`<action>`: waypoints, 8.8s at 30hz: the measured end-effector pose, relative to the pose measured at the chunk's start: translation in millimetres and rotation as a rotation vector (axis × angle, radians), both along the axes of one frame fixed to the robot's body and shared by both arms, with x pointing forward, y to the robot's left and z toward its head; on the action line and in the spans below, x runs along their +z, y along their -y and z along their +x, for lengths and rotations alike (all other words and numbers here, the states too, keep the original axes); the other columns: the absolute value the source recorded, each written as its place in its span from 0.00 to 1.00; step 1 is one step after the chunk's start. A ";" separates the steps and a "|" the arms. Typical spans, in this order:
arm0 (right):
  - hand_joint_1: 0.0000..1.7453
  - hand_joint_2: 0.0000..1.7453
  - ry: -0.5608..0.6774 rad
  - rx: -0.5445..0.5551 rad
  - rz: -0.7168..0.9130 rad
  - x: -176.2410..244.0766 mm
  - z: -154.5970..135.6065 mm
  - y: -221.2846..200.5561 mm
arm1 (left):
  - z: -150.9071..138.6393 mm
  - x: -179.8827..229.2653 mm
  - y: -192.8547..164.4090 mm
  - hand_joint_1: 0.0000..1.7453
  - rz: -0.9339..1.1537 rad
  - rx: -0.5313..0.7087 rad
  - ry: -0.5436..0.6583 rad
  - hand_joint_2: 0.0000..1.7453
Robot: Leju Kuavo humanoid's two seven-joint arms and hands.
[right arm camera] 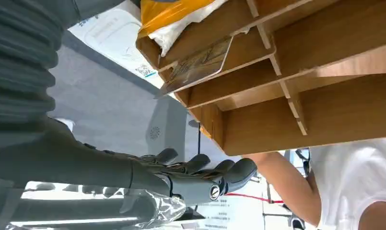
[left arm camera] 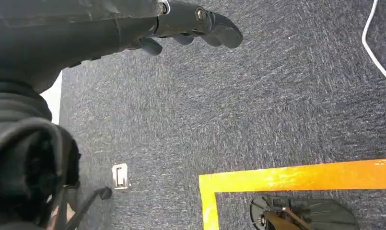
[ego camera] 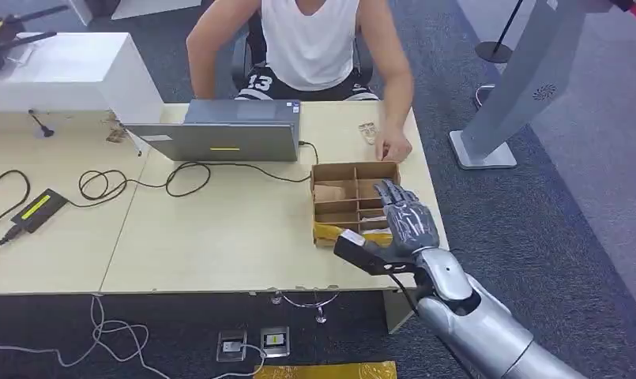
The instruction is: Pass the card to the sensor for recognition and then transmit it.
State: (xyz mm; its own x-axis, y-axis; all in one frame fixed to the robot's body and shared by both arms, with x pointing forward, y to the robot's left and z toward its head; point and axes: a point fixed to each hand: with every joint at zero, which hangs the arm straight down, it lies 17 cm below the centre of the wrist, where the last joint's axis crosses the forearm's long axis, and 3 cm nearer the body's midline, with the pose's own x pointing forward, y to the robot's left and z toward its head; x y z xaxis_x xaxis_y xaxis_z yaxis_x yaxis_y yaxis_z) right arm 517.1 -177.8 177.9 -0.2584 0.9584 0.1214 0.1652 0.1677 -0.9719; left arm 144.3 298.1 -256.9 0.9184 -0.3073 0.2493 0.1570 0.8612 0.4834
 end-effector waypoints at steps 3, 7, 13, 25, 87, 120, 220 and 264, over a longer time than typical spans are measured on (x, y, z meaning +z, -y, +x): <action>0.00 1.00 0.000 0.003 -0.014 -2.2 2.1 -2.6 | -0.1 0.0 -0.1 0.00 0.000 0.002 -0.001 0.00; 0.00 1.00 -0.004 0.004 -0.028 -6.1 5.7 -6.4 | -0.4 -0.1 -0.1 0.00 0.001 0.003 -0.002 0.00; 0.00 1.00 0.000 0.022 -0.037 -7.6 9.4 -14.6 | -1.2 -0.2 -0.3 0.00 0.000 0.011 -0.003 0.00; 0.00 1.00 -0.020 0.025 -0.038 -19.6 11.7 -21.7 | -1.6 -0.3 1.5 0.00 -0.003 0.012 -0.004 0.00; 1.00 1.00 -0.054 0.030 0.022 -26.8 3.4 -10.4 | 3.8 1.1 2.7 0.00 -0.001 0.013 -0.003 1.00; 0.98 1.00 -0.077 -0.026 0.042 -32.0 4.4 -2.2 | 11.0 3.5 -0.7 0.00 0.016 -0.008 0.013 1.00; 1.00 1.00 -0.071 -0.026 0.079 -30.2 6.8 16.9 | 24.1 7.0 4.5 0.00 0.019 -0.044 0.028 1.00; 1.00 1.00 0.349 -0.088 0.117 152.1 19.8 40.8 | 30.8 8.6 10.5 0.00 0.023 -0.099 0.035 1.00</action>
State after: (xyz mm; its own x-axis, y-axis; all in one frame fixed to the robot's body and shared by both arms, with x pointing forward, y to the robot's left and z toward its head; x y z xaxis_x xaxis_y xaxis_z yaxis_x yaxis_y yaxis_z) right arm 537.0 -218.6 330.0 -0.2210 0.9635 0.1508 0.5018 0.2449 -0.8296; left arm 175.2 287.6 -248.2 0.8742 -0.4021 0.2722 0.2235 0.8309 0.5096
